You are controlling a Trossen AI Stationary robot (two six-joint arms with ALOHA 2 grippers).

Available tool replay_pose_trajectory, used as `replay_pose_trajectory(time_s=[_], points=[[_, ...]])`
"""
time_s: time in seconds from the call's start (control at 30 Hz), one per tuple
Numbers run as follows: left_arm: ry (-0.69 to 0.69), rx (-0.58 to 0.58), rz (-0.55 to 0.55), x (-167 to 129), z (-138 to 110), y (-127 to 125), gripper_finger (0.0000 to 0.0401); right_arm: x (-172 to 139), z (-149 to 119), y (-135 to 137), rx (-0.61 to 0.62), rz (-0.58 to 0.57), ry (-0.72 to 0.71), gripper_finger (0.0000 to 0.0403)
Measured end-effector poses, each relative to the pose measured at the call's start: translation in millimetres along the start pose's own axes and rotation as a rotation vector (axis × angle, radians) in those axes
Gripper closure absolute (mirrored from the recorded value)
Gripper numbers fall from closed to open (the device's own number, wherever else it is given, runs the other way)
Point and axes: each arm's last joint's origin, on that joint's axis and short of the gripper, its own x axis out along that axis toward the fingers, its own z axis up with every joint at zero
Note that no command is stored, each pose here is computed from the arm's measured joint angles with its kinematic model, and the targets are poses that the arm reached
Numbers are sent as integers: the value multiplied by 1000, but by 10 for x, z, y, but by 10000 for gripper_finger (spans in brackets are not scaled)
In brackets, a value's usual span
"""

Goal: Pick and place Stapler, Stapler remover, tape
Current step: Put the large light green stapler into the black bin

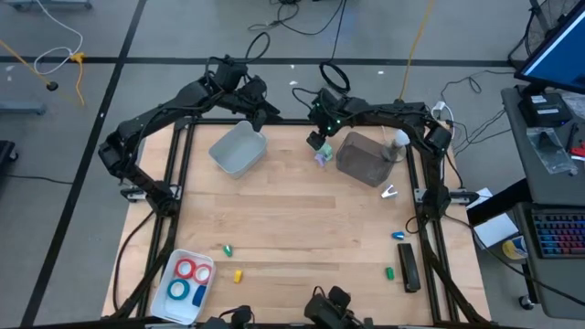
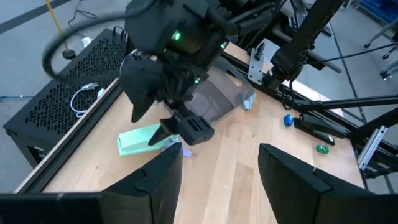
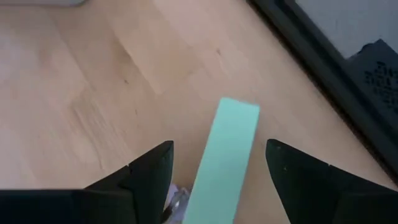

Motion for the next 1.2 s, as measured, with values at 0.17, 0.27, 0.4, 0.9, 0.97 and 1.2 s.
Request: replay_pose_trajectory(time_s=[0.17,0.27,0.4,0.9,0.97,1.2], points=[[1,1,-2,4,-1,-6,192,126,68,-1,-54,-46,87,151],[1,-2,-3,5,-1,-9,192,201,112,-11,-68,-43,126,151],[3,0,-6,15,-3,-21,192,297,85,12,-102,-40,185,156],[5,-21,-10,25,-4,-38,192,297,150,137,-190,-76,122,287],[7,-19,-13,33,-6,-50,192,227,188,169,-206,-98,87,287],[15,-8,-31,71,-13,-114,192,-376,353,297,-246,-93,-106,287]])
